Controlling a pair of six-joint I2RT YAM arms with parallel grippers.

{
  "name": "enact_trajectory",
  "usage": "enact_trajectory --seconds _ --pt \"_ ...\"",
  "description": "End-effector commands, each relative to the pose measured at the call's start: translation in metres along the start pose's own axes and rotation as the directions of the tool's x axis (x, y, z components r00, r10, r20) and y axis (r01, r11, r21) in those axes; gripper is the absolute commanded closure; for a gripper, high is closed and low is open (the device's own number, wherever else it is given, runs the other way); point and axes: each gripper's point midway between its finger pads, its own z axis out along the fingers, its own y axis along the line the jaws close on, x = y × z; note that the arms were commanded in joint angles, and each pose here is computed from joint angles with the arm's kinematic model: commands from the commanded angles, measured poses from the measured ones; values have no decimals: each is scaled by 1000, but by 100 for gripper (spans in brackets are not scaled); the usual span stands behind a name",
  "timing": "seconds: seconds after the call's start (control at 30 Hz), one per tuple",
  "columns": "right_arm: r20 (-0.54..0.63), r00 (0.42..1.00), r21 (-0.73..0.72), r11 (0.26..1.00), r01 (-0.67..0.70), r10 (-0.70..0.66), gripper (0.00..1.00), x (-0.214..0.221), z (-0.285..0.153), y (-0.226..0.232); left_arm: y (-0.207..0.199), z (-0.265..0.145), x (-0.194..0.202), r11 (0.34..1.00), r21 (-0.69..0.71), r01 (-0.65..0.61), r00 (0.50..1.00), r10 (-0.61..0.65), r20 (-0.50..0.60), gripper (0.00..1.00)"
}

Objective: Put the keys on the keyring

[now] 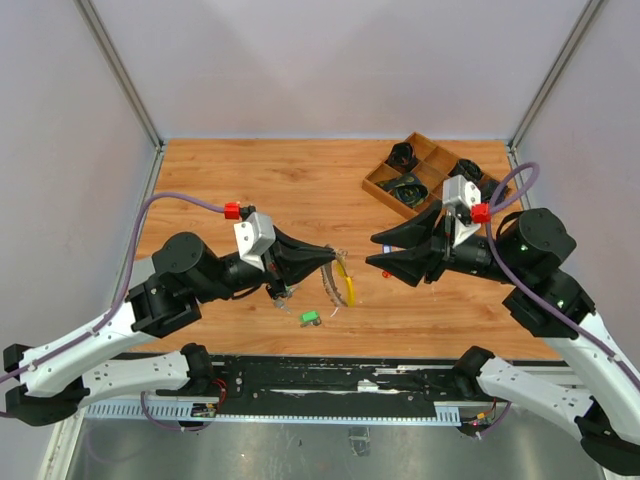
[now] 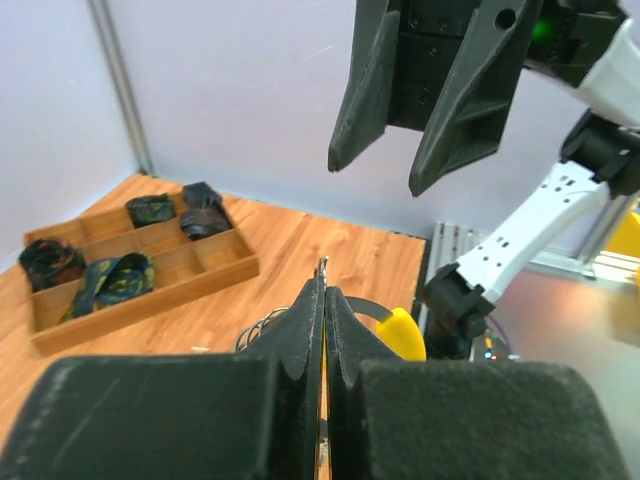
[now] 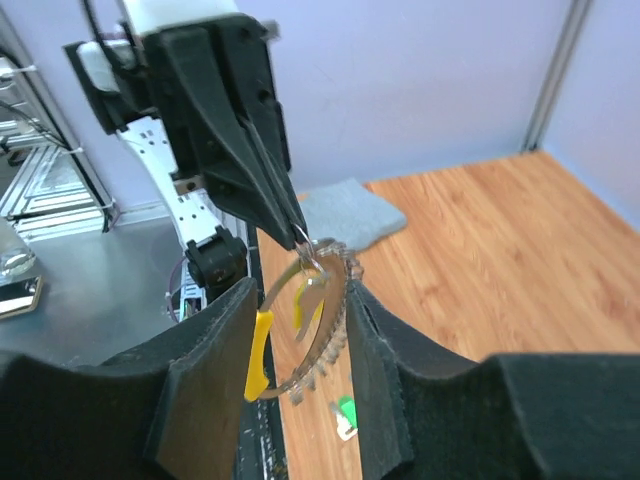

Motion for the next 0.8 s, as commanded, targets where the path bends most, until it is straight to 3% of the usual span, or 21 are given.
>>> enact_trajectory --seconds 0.0,0.47,0.77 --pt "98 986 -139 979 150 -137 60 -19 3 20 -26 0 -31 990 135 29 989 -48 139 99" --pt "130 979 -275 943 187 -157 71 -18 4 40 -46 -1 -47 968 246 39 973 -94 213 99" --pt "148 981 -319 933 168 -126 70 -21 8 45 -47 3 -46 966 257 33 974 -88 207 99"
